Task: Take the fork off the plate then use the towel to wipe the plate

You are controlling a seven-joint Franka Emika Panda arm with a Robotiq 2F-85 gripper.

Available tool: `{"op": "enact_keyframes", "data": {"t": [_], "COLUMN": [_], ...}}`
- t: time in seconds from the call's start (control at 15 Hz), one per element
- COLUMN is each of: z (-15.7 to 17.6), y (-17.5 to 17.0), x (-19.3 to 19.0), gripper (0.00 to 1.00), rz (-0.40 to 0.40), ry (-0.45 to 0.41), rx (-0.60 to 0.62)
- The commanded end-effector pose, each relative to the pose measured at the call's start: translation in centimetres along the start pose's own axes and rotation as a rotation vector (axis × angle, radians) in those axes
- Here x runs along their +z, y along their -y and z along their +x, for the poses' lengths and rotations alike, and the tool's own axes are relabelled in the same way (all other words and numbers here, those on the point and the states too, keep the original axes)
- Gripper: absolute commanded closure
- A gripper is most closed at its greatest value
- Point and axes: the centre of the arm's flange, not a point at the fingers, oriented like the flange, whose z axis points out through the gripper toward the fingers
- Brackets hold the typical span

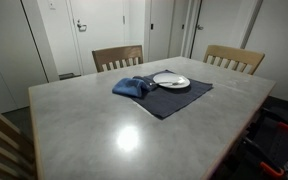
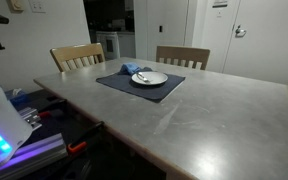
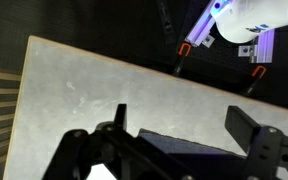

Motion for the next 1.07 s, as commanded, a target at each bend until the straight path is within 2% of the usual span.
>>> {"op": "enact_keyframes", "data": {"t": [0.0,0.6,1.0], "z": [1.0,5.2,8.5], "y": [-0.9,-3.6,-2.4], "x": [0.9,4.0,6.3], "gripper": [0.00,0.00,0.00], "rz": [0.003,-0.003,0.052], "ry": [-0.016,-0.169,-0.261], "rx": [-0.066,-0.348,-0.451]}}
